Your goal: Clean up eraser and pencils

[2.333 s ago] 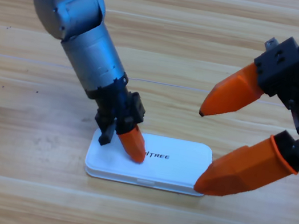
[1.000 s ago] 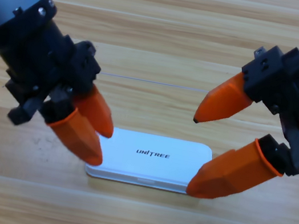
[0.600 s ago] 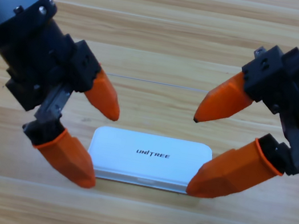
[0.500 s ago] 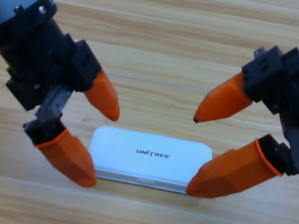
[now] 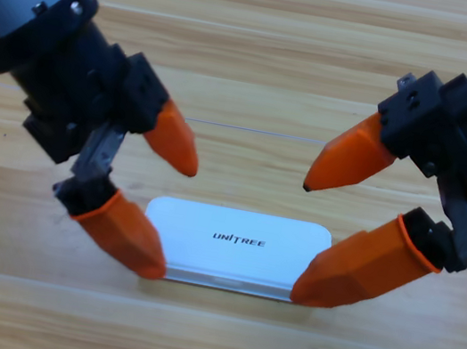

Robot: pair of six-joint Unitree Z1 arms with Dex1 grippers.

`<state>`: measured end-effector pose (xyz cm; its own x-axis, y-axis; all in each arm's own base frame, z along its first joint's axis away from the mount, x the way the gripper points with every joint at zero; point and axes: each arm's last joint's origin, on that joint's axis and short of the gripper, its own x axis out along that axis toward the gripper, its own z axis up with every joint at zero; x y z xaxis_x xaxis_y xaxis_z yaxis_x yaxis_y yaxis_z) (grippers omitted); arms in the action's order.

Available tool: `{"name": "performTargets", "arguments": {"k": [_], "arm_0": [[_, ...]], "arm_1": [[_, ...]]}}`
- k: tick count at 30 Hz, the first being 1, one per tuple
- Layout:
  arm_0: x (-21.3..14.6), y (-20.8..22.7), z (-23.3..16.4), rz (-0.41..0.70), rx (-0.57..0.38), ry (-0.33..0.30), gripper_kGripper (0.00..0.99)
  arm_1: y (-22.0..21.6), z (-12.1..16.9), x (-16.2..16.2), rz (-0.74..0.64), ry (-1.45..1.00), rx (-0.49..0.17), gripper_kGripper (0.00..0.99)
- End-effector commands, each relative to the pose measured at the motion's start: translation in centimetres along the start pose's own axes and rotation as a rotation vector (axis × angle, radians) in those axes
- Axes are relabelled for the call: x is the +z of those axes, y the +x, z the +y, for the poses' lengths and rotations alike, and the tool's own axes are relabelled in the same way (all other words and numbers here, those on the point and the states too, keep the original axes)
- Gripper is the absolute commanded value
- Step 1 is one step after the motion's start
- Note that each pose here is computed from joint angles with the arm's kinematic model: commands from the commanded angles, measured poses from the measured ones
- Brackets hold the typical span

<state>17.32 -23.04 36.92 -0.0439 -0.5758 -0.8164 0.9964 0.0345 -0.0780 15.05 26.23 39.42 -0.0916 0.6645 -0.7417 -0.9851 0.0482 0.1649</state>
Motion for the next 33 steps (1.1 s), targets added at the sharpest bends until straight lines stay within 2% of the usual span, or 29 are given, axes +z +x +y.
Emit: {"name": "performTargets", "arguments": {"k": [1,2,4,5,8,11,14,16,18,20,21,23,25,27,30,31,33], "arm_0": [[-0.4,1.5,0.8,0.035,0.121,-0.009,0.99],[-0.6,1.0,1.3,0.032,0.268,-0.058,0.99],[-2.1,-0.5,1.9,-0.023,0.66,-0.174,0.99],[-3.0,-1.2,2.1,-0.065,0.794,-0.187,0.99],[-5.0,-3.8,5.3,-0.066,1.022,-0.263,0.99],[-7.3,-6.4,8.2,-0.098,1.179,-0.339,0.99],[-10.1,-7.8,10.0,-0.124,1.304,-0.396,0.99],[-12.6,-8.2,8.8,-0.164,1.396,-0.411,0.99],[-16.5,-9.4,7.0,-0.244,1.449,-0.469,0.99],[-20.3,-9.4,4.3,-0.349,1.491,-0.578,0.99],[-21.9,-8.7,2.2,-0.391,1.543,-0.612,0.99],[-24.7,-6.5,-2.0,-0.454,1.624,-0.638,0.99],[-26.5,-4.7,-5.3,-0.505,1.647,-0.677,0.99],[-28.0,-2.6,-8.4,-0.56,1.637,-0.682,0.99],[-28.1,-2.1,-11.4,-0.715,1.659,-0.588,0.99],[-28.6,-1.2,-12.2,-0.717,1.624,-0.6,0.99],[-29.2,-0.4,-13.6,-0.778,1.631,-0.616,0.99]], "arm_1": [[0.0,0.3,0.1,0.005,-0.011,-0.041,0.99],[0.0,0.3,0.0,0.008,-0.01,-0.045,0.99],[0.1,0.1,-0.3,0.02,-0.005,-0.061,0.99],[0.2,0.0,-0.4,0.024,-0.002,-0.066,0.99],[0.4,-0.1,-0.5,0.033,0.002,-0.064,0.99],[0.1,-0.2,-0.7,0.041,0.006,-0.106,0.99],[-2.1,0.6,-0.8,-0.003,0.022,-0.162,0.99],[-4.4,0.7,-1.4,-0.052,0.047,-0.213,0.99],[-6.0,0.2,-2.2,-0.105,0.084,-0.252,0.99],[-7.2,0.2,-3.0,-0.158,0.104,-0.275,0.99],[-7.5,0.5,-3.3,-0.175,0.098,-0.283,0.99],[-7.6,0.7,-3.6,-0.19,0.091,-0.288,0.99],[-6.9,0.4,-3.7,-0.179,0.097,-0.276,0.99],[-5.9,-0.3,-3.7,-0.15,0.105,-0.263,0.99],[-4.4,-1.3,-3.5,-0.113,0.113,-0.241,0.99],[-3.9,-1.6,-3.5,-0.101,0.113,-0.229,0.99],[-3.3,-2.0,-3.4,-0.087,0.116,-0.218,0.99]]}}
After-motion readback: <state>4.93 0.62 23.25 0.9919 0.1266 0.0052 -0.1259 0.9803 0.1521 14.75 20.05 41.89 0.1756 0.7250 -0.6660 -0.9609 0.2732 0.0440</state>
